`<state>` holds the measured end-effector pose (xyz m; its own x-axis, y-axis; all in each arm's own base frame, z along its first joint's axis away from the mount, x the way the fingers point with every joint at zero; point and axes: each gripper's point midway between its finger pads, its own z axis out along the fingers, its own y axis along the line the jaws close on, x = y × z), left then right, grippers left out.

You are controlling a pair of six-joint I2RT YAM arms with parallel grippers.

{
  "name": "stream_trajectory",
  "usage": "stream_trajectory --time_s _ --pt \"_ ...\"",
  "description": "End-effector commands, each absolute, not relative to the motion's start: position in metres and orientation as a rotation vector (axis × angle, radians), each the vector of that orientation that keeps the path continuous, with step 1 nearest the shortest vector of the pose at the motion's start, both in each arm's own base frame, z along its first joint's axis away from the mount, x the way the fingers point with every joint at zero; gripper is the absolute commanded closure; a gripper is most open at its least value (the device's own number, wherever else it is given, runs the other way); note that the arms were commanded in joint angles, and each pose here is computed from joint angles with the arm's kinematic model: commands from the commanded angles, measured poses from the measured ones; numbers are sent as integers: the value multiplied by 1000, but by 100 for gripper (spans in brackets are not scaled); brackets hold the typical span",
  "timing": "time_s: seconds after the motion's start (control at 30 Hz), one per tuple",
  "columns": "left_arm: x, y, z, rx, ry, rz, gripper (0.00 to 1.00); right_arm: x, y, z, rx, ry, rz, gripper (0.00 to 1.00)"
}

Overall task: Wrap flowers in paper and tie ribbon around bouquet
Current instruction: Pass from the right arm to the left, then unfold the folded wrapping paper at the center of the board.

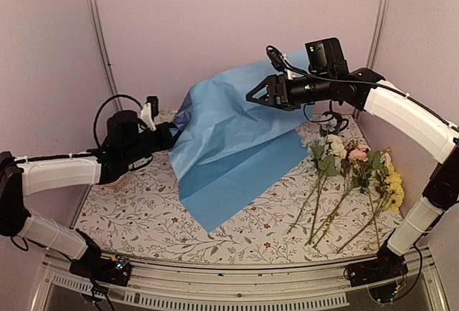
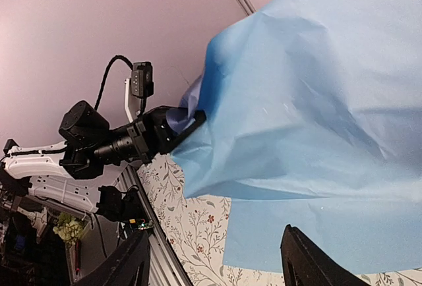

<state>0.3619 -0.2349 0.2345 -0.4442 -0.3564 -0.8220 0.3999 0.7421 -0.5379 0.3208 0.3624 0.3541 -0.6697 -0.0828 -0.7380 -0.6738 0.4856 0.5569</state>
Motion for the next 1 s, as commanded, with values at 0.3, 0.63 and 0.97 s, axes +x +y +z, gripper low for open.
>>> stream_trajectory --time_s 0.3,0.63,0.97 --pt "371 -139 172 -210 2012 -699 100 394 346 238 -619 2262 830 30" --pt "380 -122 156 37 2213 -436 100 450 310 54 -610 2597 334 33" --pt "389 -126 135 58 2301 -396 100 401 244 -16 -596 2778 -63 31"
